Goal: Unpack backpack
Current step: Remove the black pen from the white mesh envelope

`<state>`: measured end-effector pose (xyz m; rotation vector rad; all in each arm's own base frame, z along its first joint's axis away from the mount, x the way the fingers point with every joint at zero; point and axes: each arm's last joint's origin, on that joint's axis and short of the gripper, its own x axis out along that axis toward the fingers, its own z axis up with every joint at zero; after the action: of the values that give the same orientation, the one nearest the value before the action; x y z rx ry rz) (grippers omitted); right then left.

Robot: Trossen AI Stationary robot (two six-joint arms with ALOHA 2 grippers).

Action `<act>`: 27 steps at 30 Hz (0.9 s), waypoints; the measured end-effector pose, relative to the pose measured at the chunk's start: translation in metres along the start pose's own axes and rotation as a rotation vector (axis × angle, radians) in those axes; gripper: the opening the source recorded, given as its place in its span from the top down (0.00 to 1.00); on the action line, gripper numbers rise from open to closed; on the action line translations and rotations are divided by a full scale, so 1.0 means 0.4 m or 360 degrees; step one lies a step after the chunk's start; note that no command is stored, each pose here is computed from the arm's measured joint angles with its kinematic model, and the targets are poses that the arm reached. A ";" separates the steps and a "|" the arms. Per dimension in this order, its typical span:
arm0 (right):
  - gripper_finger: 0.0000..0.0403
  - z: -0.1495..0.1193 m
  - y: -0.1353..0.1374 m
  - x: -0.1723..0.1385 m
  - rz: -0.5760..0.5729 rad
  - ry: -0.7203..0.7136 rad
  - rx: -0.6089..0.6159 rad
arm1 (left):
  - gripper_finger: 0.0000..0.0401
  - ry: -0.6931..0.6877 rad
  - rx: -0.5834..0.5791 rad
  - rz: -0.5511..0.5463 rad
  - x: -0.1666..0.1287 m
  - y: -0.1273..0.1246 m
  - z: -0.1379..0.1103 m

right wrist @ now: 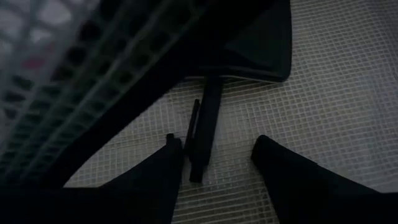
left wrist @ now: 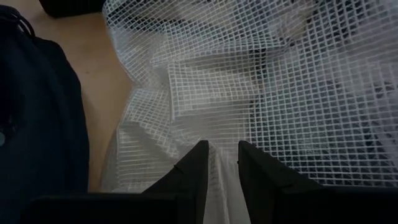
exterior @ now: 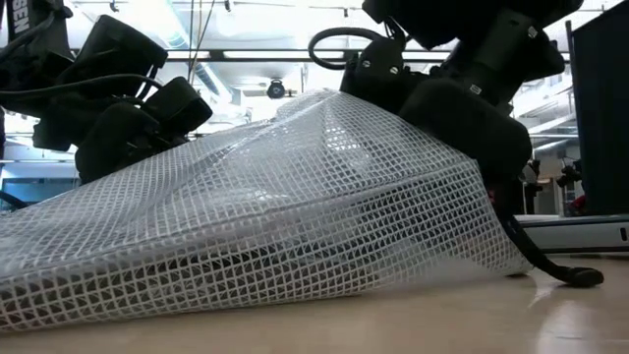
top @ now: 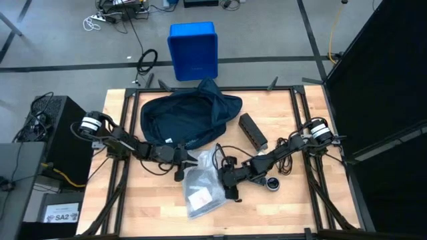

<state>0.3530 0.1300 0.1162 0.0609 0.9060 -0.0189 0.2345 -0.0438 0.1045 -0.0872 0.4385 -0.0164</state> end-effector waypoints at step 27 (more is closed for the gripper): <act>1.00 0.036 0.011 -0.156 -0.0234 0.0074 0.0025 | 0.84 0.0000 0.0004 -0.0001 0.000 0.000 0.000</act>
<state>0.3261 0.1328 0.1745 0.0091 0.9553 -0.1618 0.2344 -0.0438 0.1044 -0.0847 0.4385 -0.0177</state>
